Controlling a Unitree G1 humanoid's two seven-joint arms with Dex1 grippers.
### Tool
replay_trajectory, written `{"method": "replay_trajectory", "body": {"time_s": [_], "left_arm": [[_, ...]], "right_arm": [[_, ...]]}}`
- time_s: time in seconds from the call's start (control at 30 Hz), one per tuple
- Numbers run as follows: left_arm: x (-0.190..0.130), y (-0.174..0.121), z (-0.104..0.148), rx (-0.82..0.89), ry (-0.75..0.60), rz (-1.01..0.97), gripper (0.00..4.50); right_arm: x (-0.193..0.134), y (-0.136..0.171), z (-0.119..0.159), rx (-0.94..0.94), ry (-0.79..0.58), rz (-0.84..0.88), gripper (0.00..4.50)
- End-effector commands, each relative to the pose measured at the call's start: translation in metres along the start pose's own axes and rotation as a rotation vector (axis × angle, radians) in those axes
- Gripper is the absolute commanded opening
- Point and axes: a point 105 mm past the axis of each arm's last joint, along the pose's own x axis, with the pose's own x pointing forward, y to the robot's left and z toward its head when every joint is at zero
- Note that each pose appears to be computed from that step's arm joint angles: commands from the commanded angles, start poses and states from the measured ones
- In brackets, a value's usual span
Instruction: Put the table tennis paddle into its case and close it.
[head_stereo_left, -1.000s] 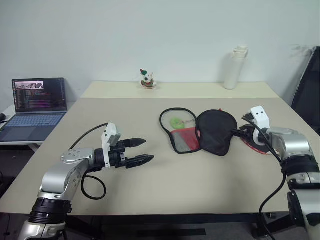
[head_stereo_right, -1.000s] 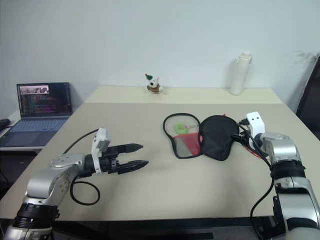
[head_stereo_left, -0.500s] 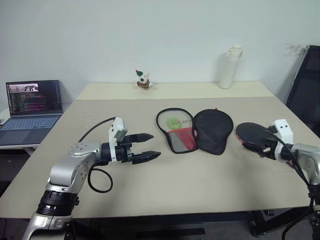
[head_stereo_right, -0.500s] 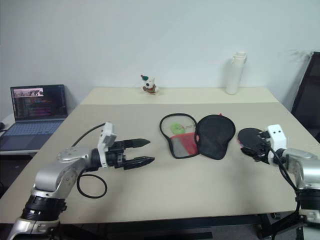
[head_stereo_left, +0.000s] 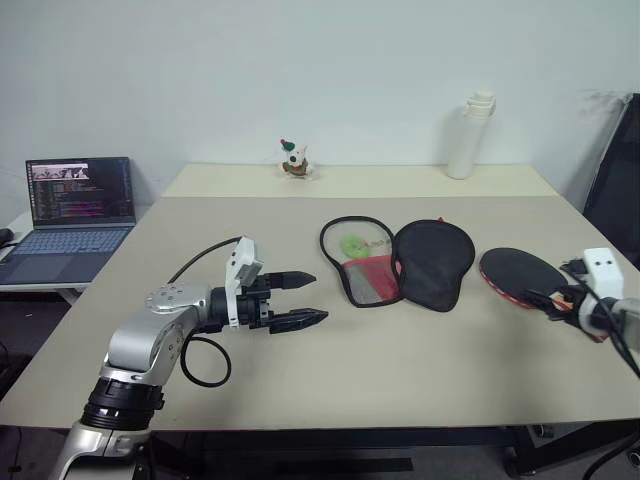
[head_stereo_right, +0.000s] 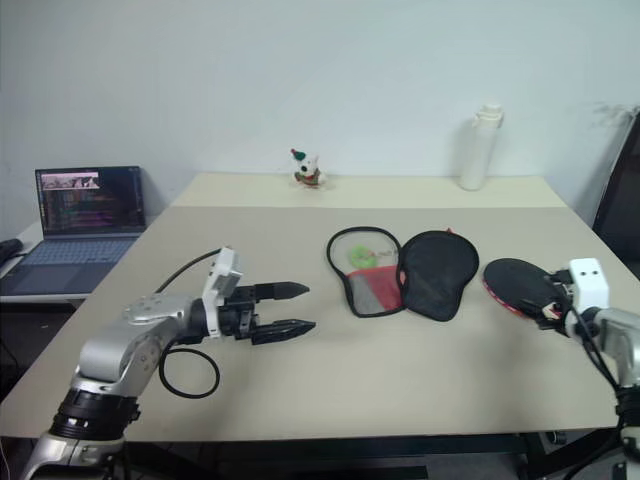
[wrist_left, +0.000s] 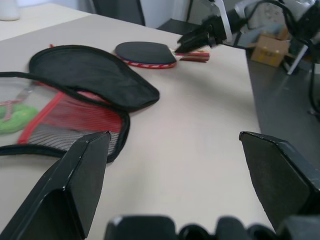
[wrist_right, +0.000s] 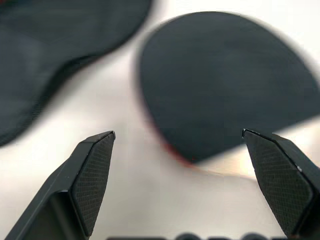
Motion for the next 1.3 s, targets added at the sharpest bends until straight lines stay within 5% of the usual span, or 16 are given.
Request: {"method": "replay_trajectory", "body": {"time_s": [0.03, 0.27, 0.83, 0.93, 1.2, 1.3], "left_arm": [[0.006, -0.009, 0.017, 0.079, -0.022, -0.051, 4.5], [0.012, -0.018, 0.023, 0.163, 0.019, -0.141, 4.5], [0.014, -0.019, 0.022, 0.174, 0.028, -0.164, 4.5], [0.013, -0.018, 0.022, 0.174, 0.03, -0.159, 4.5], [0.009, -0.017, 0.019, 0.168, 0.029, -0.142, 4.5], [0.008, -0.018, 0.018, 0.165, 0.028, -0.139, 4.5]], "right_arm": [[-0.005, -0.019, 0.002, -0.045, 0.025, -0.019, 4.48], [-0.001, -0.038, -0.006, -0.058, 0.125, -0.017, 4.48], [0.025, -0.03, -0.037, -0.139, 0.261, -0.012, 4.48], [0.026, -0.027, -0.036, -0.112, 0.25, 0.0, 3.92], [0.025, -0.013, -0.033, -0.032, 0.27, 0.104, 1.28], [0.025, -0.011, -0.03, 0.005, 0.266, 0.101, 1.01]]}}
